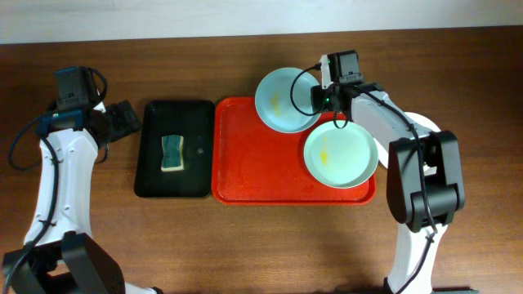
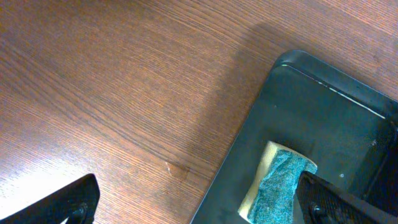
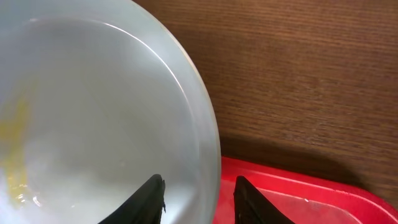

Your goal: Clean dirty plates on tray and stack at the side

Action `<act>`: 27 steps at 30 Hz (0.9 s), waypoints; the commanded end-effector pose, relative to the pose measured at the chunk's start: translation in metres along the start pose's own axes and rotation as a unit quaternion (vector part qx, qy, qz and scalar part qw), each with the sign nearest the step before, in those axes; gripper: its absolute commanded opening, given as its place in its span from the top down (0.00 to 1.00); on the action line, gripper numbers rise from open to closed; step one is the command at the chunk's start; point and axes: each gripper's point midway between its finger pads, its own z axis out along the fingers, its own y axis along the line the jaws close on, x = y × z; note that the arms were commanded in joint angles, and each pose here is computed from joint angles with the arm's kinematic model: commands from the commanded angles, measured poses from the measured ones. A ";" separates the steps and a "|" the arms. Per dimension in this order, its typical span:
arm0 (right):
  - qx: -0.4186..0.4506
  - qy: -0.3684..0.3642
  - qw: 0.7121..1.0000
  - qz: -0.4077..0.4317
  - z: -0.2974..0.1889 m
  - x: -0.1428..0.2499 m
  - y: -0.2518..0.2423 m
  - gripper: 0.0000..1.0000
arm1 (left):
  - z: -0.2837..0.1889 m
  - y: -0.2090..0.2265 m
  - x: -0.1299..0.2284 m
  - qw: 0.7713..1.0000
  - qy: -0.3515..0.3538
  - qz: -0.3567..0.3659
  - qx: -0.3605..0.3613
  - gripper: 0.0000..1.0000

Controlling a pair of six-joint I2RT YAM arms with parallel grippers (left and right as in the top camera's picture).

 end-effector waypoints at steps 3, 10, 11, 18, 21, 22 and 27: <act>0.009 0.001 1.000 0.003 0.014 0.004 -0.003 0.75 | -0.002 0.002 -0.004 1.000 -0.006 -0.006 -0.005 0.01; 0.004 -0.006 1.000 0.003 0.013 0.000 -0.001 0.96 | -0.002 0.002 -0.004 1.000 -0.006 -0.006 -0.005 0.01; 0.000 -0.009 1.000 0.005 0.012 -0.003 0.000 0.96 | -0.002 0.002 -0.004 1.000 -0.006 -0.006 -0.005 0.01; -0.115 -0.014 0.992 0.049 -0.033 -0.021 0.042 0.96 | -0.002 0.002 -0.004 1.000 -0.006 -0.006 -0.005 0.01; -0.158 0.026 0.986 0.055 -0.055 -0.006 0.058 0.96 | -0.002 0.002 -0.004 1.000 -0.006 -0.006 -0.005 0.01; -0.171 0.046 0.982 0.059 -0.060 0.002 0.063 0.96 | -0.002 0.002 -0.004 1.000 -0.006 -0.006 -0.005 0.01; -0.226 0.144 0.959 0.086 -0.077 0.046 0.085 0.96 | -0.002 0.002 -0.004 1.000 -0.006 -0.006 -0.005 0.01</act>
